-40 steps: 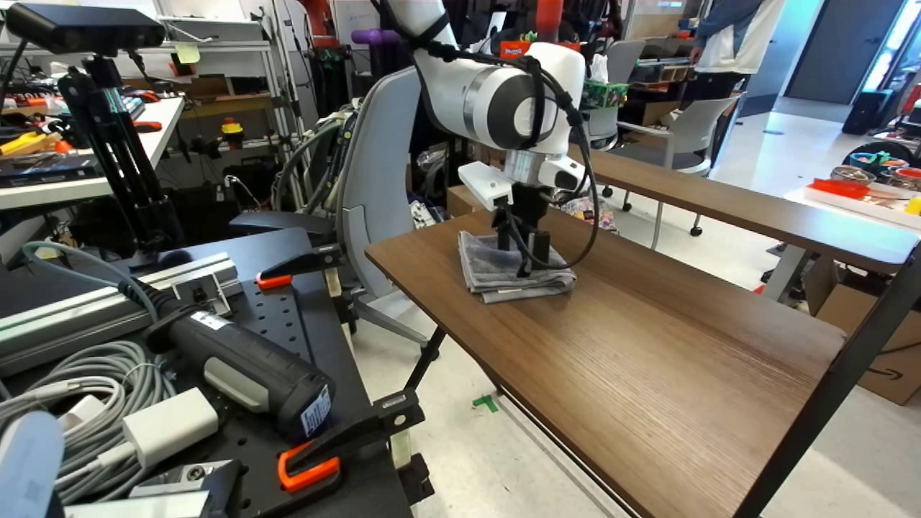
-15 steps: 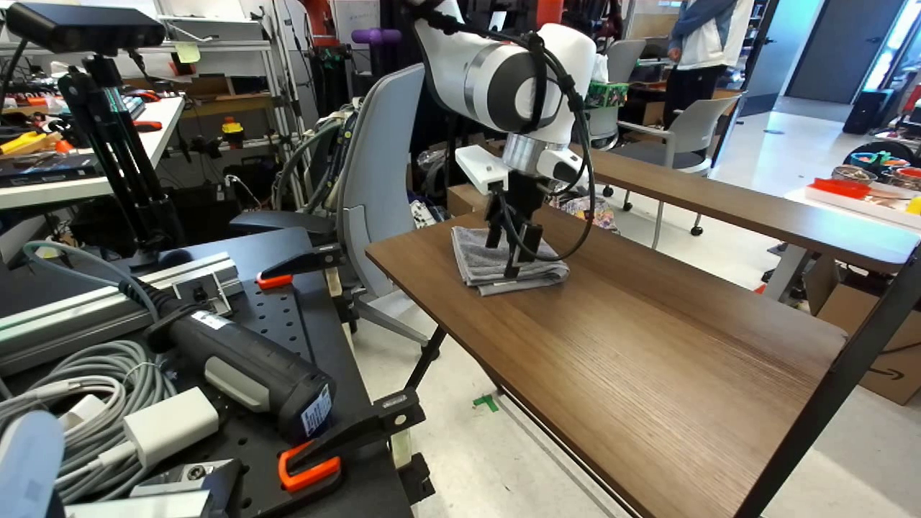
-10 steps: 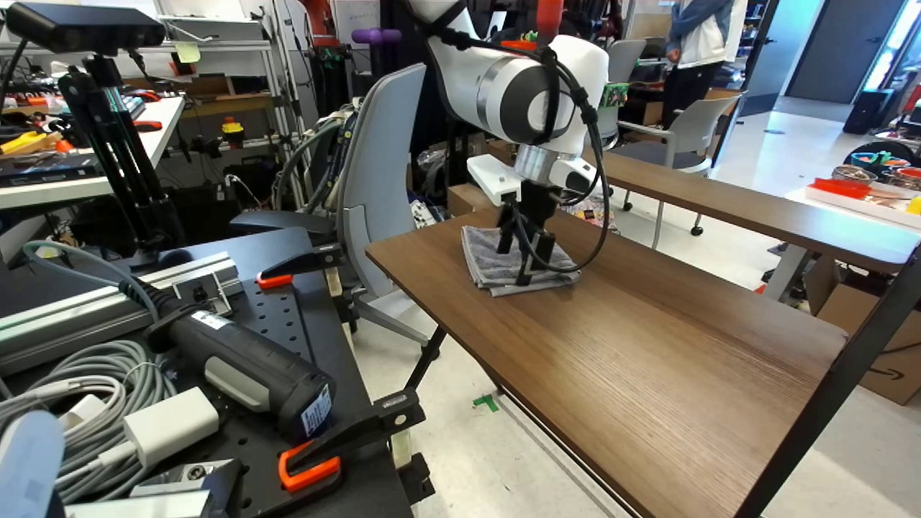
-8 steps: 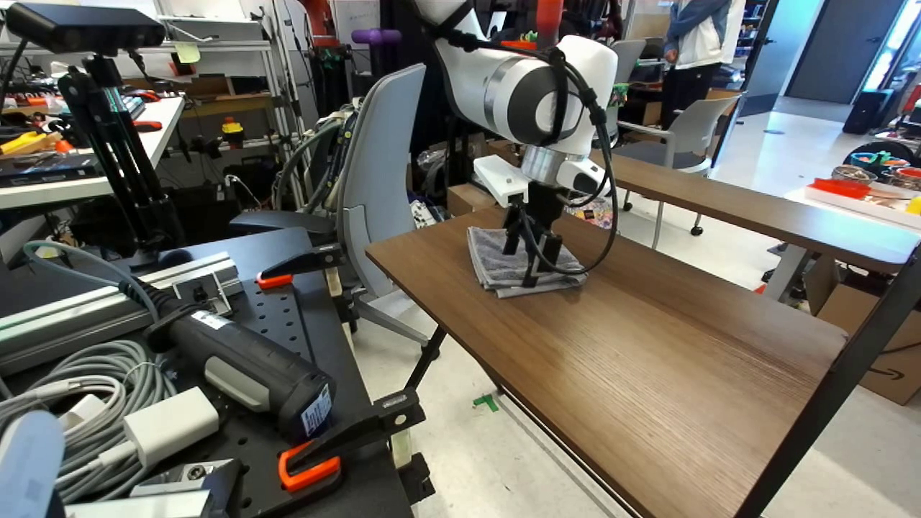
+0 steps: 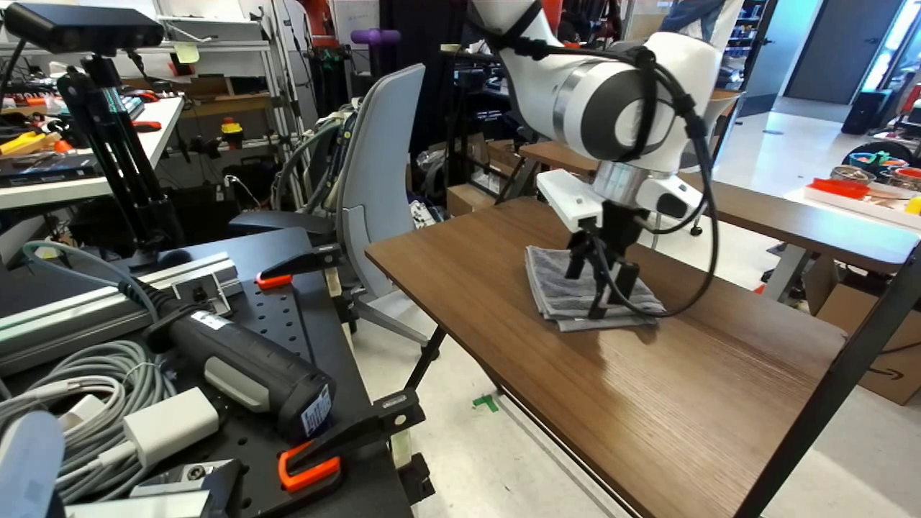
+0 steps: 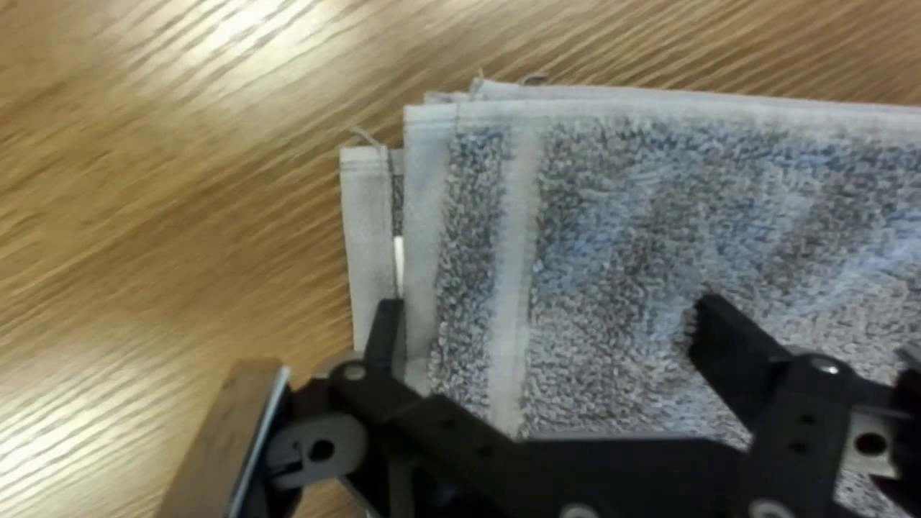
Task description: Slide the towel to the left then to the right.
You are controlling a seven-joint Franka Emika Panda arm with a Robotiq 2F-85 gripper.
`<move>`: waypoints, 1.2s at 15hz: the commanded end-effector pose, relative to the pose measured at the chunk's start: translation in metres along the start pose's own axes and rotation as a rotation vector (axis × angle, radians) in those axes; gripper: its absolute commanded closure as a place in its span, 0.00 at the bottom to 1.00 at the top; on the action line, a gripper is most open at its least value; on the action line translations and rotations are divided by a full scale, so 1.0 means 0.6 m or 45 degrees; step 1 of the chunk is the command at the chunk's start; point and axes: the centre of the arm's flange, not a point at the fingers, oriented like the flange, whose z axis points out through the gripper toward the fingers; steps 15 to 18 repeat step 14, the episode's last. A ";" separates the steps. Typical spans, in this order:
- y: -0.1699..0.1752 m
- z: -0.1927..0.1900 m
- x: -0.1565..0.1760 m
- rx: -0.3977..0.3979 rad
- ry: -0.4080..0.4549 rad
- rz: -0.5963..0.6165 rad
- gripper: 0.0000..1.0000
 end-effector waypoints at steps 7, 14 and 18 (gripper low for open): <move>0.137 -0.048 0.089 0.096 -0.110 0.175 0.00; 0.113 -0.051 0.048 0.086 -0.119 0.038 0.00; 0.113 -0.051 0.048 0.086 -0.119 0.038 0.00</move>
